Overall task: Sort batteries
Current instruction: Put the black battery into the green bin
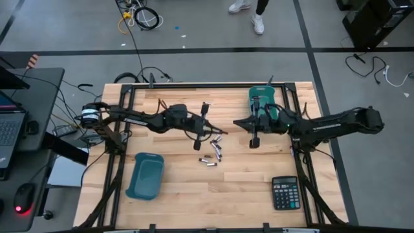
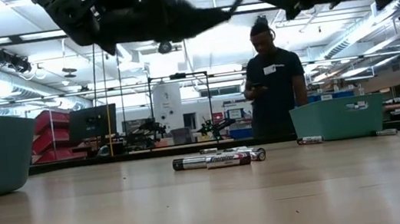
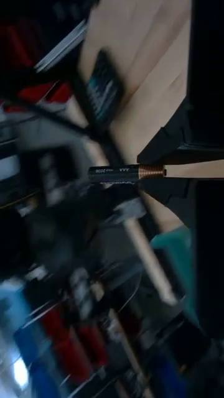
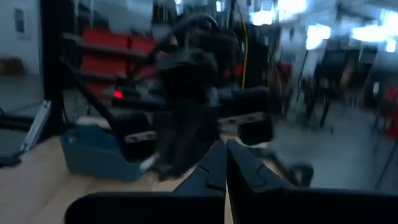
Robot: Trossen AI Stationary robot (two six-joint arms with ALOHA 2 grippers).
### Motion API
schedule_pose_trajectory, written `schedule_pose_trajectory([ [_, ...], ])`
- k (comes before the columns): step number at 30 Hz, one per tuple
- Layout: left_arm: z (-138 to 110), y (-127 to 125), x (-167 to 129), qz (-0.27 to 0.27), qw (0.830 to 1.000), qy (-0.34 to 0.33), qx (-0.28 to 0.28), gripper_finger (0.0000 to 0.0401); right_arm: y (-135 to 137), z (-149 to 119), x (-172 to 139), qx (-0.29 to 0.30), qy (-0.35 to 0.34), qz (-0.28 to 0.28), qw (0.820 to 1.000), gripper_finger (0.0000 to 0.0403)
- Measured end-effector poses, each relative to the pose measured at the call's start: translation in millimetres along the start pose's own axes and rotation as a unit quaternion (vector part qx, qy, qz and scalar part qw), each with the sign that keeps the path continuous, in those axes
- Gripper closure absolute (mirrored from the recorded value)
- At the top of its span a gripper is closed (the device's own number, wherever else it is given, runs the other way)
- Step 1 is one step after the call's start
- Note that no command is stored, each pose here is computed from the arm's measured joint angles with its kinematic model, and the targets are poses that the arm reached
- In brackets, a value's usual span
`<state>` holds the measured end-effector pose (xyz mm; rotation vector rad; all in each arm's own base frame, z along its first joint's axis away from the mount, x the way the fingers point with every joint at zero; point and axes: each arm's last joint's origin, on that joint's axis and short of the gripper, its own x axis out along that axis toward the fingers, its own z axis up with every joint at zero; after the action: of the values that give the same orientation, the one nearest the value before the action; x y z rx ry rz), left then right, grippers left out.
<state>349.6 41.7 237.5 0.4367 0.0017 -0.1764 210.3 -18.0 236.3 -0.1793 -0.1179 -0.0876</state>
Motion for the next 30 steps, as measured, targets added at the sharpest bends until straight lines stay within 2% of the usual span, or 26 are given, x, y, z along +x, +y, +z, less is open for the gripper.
schedule_pose_trajectory([
  [3, 4.1, 4.4, -0.6, 0.011, 1.000, -0.026, 0.005, 0.0396, 8.0, -7.6, 1.4, -0.032, -0.035, 0.014, 0.999, 0.0400],
  [7, 3.2, 3.5, -0.2, 0.008, 1.000, -0.025, 0.003, 0.0396, 16.9, -13.9, 5.8, -0.059, -0.055, 0.025, 0.996, 0.0391],
  [13, 7.4, 3.9, 0.1, 0.016, 0.999, -0.043, -0.004, 0.0396, 26.9, -19.9, 12.0, -0.089, -0.075, 0.035, 0.993, 0.0350],
  [17, 6.7, 4.0, 0.1, 0.021, 0.999, -0.038, -0.006, 0.0396, 29.3, -20.0, 14.5, -0.088, -0.101, 0.018, 0.991, 0.0312],
  [19, 7.4, 4.2, 0.1, 0.023, 0.999, -0.041, -0.005, 0.0396, 28.3, -22.1, 16.0, -0.084, -0.101, -0.006, 0.991, 0.0294],
  [23, 8.9, 2.5, 1.0, 0.039, 0.998, -0.038, -0.017, 0.0396, 29.1, -26.0, 26.2, -0.084, -0.095, -0.009, 0.992, 0.0264],
  [30, 2.7, -4.9, 9.1, 0.048, 0.998, -0.049, -0.019, 0.0396, 32.7, -29.2, 52.0, -0.084, -0.089, -0.006, 0.993, 0.0244],
])
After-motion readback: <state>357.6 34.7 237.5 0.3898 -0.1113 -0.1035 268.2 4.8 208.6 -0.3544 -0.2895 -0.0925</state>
